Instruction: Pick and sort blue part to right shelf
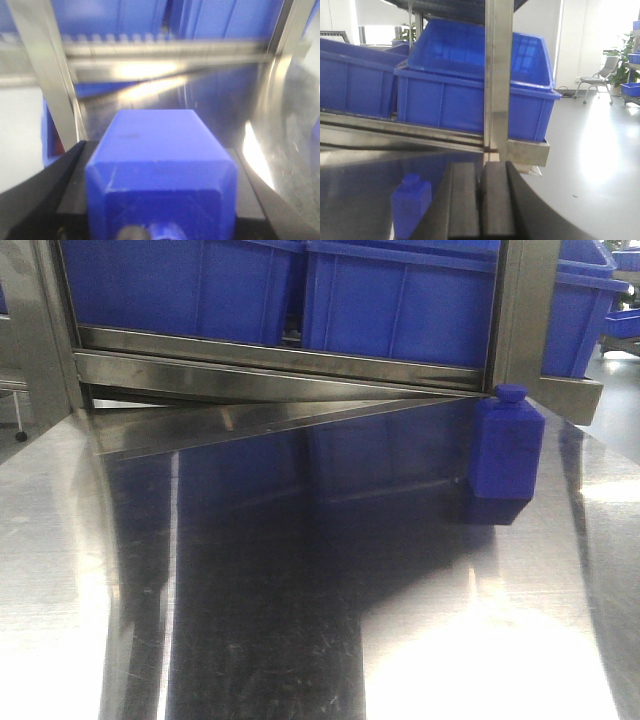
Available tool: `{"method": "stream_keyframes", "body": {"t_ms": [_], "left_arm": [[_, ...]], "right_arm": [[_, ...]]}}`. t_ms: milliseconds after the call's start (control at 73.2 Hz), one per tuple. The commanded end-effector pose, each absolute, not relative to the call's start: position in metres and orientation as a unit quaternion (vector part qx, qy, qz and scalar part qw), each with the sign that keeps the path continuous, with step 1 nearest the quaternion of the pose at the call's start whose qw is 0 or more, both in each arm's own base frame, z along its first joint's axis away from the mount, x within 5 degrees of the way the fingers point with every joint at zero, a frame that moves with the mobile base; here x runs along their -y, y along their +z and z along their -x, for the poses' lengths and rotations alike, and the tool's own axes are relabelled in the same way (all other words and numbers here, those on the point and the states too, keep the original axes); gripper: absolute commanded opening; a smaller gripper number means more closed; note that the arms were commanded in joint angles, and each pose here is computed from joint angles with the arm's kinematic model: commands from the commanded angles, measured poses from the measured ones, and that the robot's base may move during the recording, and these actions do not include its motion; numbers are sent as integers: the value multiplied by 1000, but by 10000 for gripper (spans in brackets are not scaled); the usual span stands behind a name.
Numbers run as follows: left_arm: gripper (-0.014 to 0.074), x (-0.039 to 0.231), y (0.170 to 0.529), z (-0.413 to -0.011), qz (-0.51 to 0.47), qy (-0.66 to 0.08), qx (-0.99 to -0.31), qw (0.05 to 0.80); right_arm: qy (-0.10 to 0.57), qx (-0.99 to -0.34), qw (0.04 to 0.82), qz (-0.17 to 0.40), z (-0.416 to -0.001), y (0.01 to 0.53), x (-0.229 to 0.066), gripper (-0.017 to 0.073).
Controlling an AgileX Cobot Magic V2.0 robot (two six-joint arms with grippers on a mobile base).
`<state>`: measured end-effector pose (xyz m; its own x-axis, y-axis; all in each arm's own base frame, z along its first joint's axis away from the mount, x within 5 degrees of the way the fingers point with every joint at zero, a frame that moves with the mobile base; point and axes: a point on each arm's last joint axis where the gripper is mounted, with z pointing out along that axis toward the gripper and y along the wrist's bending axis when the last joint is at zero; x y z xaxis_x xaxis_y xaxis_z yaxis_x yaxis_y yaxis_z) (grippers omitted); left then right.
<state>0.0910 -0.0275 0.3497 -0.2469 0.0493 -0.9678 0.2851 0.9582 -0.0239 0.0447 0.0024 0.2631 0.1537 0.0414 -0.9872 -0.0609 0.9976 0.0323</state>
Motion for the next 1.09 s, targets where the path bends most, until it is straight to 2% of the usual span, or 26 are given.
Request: {"method": "stream_keyframes", "body": {"t_ms": [0,68,123,287,410,574,724,916,1080], "left_arm": [[315,22,360,-72,-95,-108,-720,679],[315,17,354,-57,-93,-110,-704,695],[315,15,350,-48,-92,-111,-693,706],[315,10,344,-29,-89,-114,-667,730],[315,8,345,-23,-89,-113,-659,739],[315,4,346,-16,-94,-95,-645,752],[314,2,346,-10,-93,-94,-633,763],[314,2,346,-10,-93,-93,-633,763],[314,2,346,-10,-93,-93,-633,763]], "right_arm": [[38,-621,783,5,-43,303,-2,33],[39,-623,782,5,-46,324,-3,57],[41,-629,776,7,-52,342,-3,111],[67,-665,743,33,-83,390,-12,410],[92,-707,697,71,-115,409,-27,531],[113,-789,590,128,-161,415,-60,543],[95,-857,486,145,-211,412,-82,543],[99,-908,396,93,-258,410,-98,542],[75,-947,306,61,-300,390,-108,542]]}}
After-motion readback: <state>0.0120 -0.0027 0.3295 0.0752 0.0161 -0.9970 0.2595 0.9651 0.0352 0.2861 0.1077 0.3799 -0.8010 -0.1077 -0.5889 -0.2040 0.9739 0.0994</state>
